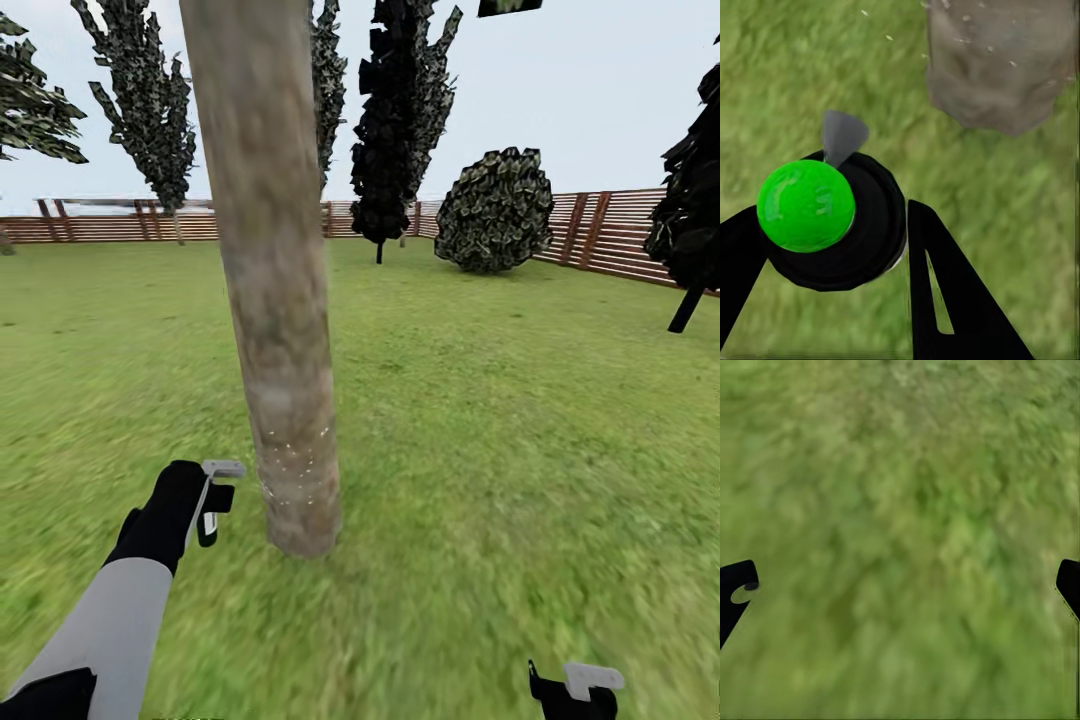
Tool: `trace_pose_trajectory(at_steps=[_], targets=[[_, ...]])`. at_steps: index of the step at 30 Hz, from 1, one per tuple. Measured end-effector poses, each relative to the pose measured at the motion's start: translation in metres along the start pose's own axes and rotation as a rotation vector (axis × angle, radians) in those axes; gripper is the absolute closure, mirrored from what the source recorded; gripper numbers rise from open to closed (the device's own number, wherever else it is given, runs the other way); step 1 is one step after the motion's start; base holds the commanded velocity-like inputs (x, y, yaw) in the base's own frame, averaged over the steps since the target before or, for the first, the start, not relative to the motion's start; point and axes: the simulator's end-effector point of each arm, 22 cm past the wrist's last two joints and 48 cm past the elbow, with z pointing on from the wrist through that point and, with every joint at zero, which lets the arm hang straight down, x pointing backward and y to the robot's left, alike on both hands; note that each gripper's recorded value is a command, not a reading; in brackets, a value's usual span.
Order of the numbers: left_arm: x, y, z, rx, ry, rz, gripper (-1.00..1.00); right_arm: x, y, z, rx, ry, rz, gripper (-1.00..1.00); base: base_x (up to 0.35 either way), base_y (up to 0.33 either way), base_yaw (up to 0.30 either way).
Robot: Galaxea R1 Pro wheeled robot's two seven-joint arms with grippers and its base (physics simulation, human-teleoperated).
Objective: In the garden, pick up the pesticide atomizer on the floor and spray pesticide onto both trees until each tree trunk is fully covered.
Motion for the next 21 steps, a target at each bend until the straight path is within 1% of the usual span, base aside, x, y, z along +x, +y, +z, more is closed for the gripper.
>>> trace_pose_trajectory(at_steps=[11, 14, 19, 21], targets=[[-0.001, 0.001, 0.000, -0.003, -0.003, 0.002, 1.00, 0.000, 0.000, 0.000, 0.000, 0.000, 0.000, -1.00, 0.000, -0.272, 0.010], [-0.001, 0.001, 0.000, -0.005, -0.003, 0.007, 1.00, 0.000, 0.000, 0.000, 0.000, 0.000, 0.000, -1.00, 0.000, -0.274, 0.194], [0.003, 0.003, 0.002, -0.009, 0.003, 0.008, 1.00, 0.000, 0.000, 0.000, 0.000, 0.001, 0.000, -1.00, 0.000, -0.274, 0.267], [0.017, 0.000, 0.008, -0.003, 0.031, 0.013, 1.00, 0.000, 0.000, 0.000, -0.001, 0.001, 0.000, -1.00, 0.000, -0.274, 0.223]])
